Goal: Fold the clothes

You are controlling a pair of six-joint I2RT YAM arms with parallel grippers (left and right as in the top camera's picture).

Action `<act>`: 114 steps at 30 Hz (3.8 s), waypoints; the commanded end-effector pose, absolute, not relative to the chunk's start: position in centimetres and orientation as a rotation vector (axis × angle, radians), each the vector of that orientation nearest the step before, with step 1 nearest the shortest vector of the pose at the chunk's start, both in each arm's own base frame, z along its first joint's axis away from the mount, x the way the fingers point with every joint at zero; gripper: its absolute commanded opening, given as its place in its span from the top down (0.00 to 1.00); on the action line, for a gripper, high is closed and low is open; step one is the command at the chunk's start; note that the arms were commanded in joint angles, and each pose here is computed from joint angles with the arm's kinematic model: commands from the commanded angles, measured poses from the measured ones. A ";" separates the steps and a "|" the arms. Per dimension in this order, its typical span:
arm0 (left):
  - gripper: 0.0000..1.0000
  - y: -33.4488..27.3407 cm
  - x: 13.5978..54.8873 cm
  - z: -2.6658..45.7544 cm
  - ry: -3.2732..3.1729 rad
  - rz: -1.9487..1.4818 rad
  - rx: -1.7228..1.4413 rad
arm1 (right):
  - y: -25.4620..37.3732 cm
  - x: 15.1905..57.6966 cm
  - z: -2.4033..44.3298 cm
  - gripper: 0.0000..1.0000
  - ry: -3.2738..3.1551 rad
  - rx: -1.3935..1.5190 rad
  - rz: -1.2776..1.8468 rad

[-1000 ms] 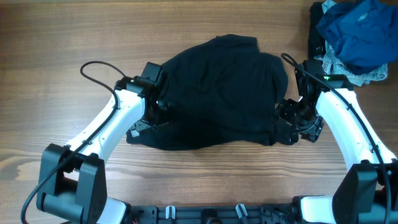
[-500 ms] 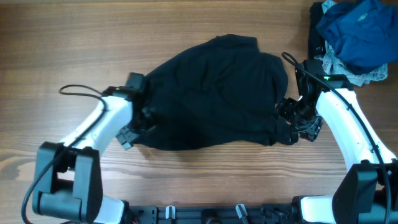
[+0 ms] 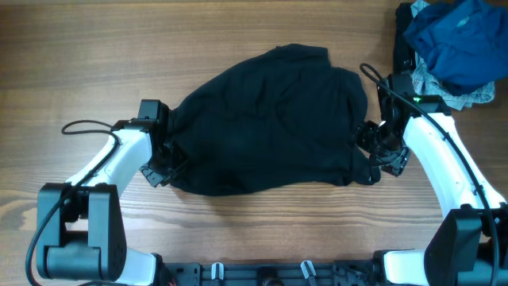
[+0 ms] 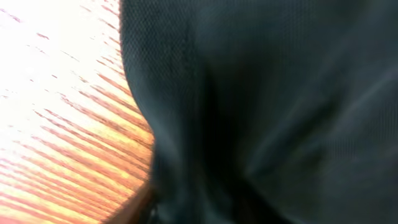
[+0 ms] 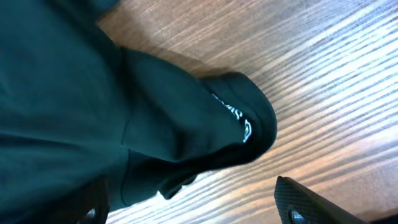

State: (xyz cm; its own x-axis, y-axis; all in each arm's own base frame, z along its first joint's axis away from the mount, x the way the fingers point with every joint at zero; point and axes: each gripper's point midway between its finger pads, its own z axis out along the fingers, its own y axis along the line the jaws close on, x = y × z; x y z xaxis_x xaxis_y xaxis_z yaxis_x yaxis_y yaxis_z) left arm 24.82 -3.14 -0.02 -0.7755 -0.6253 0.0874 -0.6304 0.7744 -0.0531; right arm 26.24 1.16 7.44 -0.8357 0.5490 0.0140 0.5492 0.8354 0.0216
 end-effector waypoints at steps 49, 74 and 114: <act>0.96 -4.9 38.6 1.6 -3.190 0.556 0.927 | 16.3 43.1 1.8 0.72 -3.239 -0.410 -0.703; 0.37 -4.7 42.1 3.6 -3.322 0.608 0.889 | 0.6 31.6 -2.0 0.34 -2.883 -0.750 0.265; 0.96 -0.5 43.2 5.7 -3.224 0.762 0.887 | 9.3 37.3 2.7 0.08 -3.032 -0.369 -0.568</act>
